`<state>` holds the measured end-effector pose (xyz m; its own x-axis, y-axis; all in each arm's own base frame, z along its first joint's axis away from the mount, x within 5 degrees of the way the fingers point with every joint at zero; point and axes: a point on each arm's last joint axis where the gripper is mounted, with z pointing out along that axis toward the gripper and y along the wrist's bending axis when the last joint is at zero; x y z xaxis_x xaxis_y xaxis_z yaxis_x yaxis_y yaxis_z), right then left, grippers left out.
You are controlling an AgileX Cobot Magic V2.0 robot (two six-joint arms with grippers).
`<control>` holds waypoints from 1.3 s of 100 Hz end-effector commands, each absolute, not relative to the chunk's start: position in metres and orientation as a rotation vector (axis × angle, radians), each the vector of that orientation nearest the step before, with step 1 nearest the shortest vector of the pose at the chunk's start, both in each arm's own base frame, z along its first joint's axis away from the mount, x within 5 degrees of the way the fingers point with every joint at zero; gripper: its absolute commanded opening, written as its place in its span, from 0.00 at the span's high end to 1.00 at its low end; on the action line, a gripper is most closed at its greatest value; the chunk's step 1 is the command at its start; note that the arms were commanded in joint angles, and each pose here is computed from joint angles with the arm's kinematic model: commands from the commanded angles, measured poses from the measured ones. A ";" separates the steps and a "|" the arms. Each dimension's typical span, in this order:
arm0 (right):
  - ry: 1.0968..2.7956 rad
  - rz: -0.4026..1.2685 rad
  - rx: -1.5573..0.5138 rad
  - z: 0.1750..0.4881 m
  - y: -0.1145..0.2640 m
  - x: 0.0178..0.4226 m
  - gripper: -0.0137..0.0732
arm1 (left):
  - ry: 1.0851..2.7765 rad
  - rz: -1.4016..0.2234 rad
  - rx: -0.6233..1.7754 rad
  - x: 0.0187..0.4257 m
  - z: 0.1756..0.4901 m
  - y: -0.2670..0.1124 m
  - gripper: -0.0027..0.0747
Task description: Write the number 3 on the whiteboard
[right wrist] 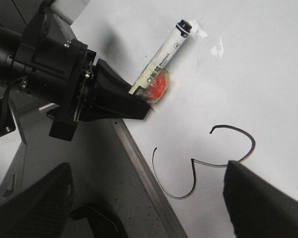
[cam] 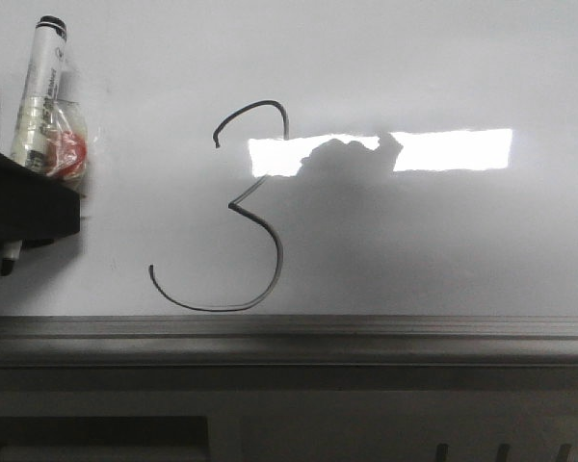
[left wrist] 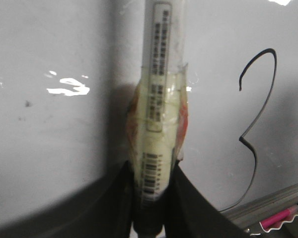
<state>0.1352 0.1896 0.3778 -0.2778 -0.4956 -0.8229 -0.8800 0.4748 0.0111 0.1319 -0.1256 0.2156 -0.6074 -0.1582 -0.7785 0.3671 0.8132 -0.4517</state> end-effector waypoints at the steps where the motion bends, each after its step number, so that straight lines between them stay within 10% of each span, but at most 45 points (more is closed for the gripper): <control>1: 1.827 0.636 -1.073 0.400 0.186 0.135 0.21 | 2.034 -0.735 0.114 0.139 0.224 -0.125 0.60; 13: 1.829 0.635 -1.075 0.399 0.186 0.135 0.21 | 2.035 -0.752 0.027 0.140 0.224 -0.123 0.37; 35: 1.866 0.630 -1.110 0.397 0.182 0.131 0.31 | 1.979 -0.721 0.065 0.140 0.232 -0.118 0.37; 50: 1.844 0.626 -1.113 0.404 0.171 0.121 0.93 | 1.848 -0.740 0.105 0.130 0.254 -0.106 0.47; 65: 1.691 0.642 -1.001 0.415 0.154 0.112 0.91 | 1.622 -0.688 0.205 0.115 0.283 -0.088 1.00; 130: 1.373 0.620 -0.784 0.305 0.057 0.044 0.92 | 1.336 -0.575 0.456 0.070 0.282 -0.056 0.99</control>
